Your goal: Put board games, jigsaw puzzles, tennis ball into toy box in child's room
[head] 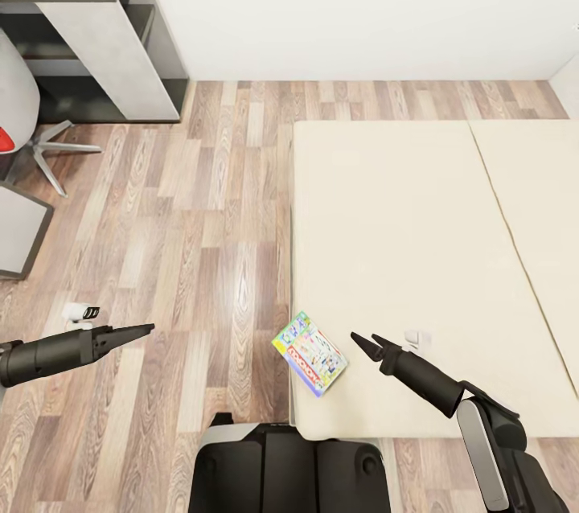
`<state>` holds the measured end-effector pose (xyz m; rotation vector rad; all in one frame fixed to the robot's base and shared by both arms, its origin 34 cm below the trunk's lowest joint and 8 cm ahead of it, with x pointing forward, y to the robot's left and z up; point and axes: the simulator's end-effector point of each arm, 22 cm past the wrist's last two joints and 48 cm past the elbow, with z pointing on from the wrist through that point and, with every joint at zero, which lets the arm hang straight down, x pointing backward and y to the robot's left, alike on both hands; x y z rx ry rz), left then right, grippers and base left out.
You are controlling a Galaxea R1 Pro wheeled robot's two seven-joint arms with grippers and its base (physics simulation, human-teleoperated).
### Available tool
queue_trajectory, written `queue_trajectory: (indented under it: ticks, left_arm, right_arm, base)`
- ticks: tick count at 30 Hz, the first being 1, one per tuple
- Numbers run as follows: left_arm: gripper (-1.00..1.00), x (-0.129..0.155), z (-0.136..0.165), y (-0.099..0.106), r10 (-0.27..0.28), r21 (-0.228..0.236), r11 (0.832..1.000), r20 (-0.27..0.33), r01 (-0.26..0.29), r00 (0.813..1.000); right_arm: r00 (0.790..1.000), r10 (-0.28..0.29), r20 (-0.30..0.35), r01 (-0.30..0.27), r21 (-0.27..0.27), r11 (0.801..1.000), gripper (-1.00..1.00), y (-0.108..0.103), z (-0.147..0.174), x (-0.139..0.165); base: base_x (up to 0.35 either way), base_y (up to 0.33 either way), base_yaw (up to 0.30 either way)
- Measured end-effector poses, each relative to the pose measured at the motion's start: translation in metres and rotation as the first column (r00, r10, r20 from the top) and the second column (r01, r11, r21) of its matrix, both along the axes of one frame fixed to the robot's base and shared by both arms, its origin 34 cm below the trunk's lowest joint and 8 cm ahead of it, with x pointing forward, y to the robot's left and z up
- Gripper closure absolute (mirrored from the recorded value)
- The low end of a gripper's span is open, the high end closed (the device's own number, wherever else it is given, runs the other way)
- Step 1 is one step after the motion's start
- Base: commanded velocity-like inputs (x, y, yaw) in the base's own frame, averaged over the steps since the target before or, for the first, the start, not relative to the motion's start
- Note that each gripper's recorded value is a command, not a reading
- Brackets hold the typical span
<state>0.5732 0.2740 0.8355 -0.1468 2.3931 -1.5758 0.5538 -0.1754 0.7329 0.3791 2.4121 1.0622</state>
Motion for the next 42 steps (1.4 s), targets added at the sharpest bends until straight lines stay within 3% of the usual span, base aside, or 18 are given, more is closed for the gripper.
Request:
queue_trajectory:
  ticks: [15, 20, 21, 22, 27, 30, 31, 33, 36, 42]
  left_arm:
    - [-1.0, 0.004, 0.011, 0.0, -0.005, 0.007, 1.0, 0.033, 0.005, 0.999]
    - [-1.0, 0.006, -0.004, 0.009, 0.005, 0.095, 0.995, 0.031, -0.008, 0.999]
    - [-1.0, 0.008, -0.013, 0.015, 0.015, 0.147, 0.989, 0.022, -0.018, 1.0]
    - [-1.0, 0.008, -0.016, 0.017, 0.02, 0.167, 0.986, 0.02, -0.023, 1.0]
    - [-1.0, 0.012, -0.046, 0.043, 0.062, 0.344, 0.937, -0.009, -0.055, 0.998]
    - [-1.0, 0.012, -0.069, 0.067, 0.101, 0.484, 0.872, -0.029, -0.074, 0.994]
    - [-1.0, 0.012, -0.079, 0.081, 0.121, 0.548, 0.833, -0.037, -0.081, 0.992]
    - [-1.0, 0.012, -0.087, 0.091, 0.141, 0.603, 0.793, -0.044, -0.086, 0.989]
    - [-1.0, 0.012, -0.091, 0.095, 0.152, 0.632, 0.77, -0.045, -0.09, 0.987]
    - [-1.0, 0.014, -0.089, 0.096, 0.156, 0.641, 0.762, -0.037, -0.097, 0.987]
  right_arm:
    - [1.0, -0.003, 0.022, 0.003, -0.013, 1.0, -1.0, -0.002, 0.008, 0.006]
    - [1.0, -0.007, 0.023, 0.007, -0.019, 1.0, -1.0, -0.004, 0.007, 0.005]
    - [1.0, -0.01, 0.02, 0.011, -0.022, 1.0, -1.0, -0.004, 0.003, 0.003]
    - [1.0, -0.012, 0.019, 0.013, -0.023, 1.0, -1.0, -0.005, 0.003, 0.003]
    - [0.999, -0.032, -0.015, 0.031, -0.051, 0.998, -1.0, -0.011, -0.011, -0.004]
    - [0.998, -0.053, -0.04, 0.048, -0.105, 0.993, -1.0, -0.021, -0.021, -0.006]
    - [0.997, -0.063, -0.054, 0.055, -0.137, 0.989, -1.0, -0.026, -0.026, -0.007]
    - [0.995, -0.076, -0.068, 0.063, -0.173, 0.983, -1.0, -0.031, -0.031, -0.008]
    - [0.993, -0.087, -0.077, 0.07, -0.202, 0.977, -1.0, -0.036, -0.034, -0.007]
    - [0.993, -0.094, -0.074, 0.076, -0.213, 0.974, -1.0, -0.038, -0.032, -0.005]
  base:
    - [0.0, 0.0, 0.0]
    - [0.0, 0.0, 0.0]
    - [0.0, 0.0, 0.0]
    - [0.0, 0.0, 0.0]
    - [0.0, 0.0, 0.0]
    - [0.0, 0.0, 0.0]
    - [0.0, 0.0, 0.0]
    - [0.0, 0.0, 0.0]
    - [0.0, 0.0, 0.0]
    - [0.0, 0.0, 0.0]
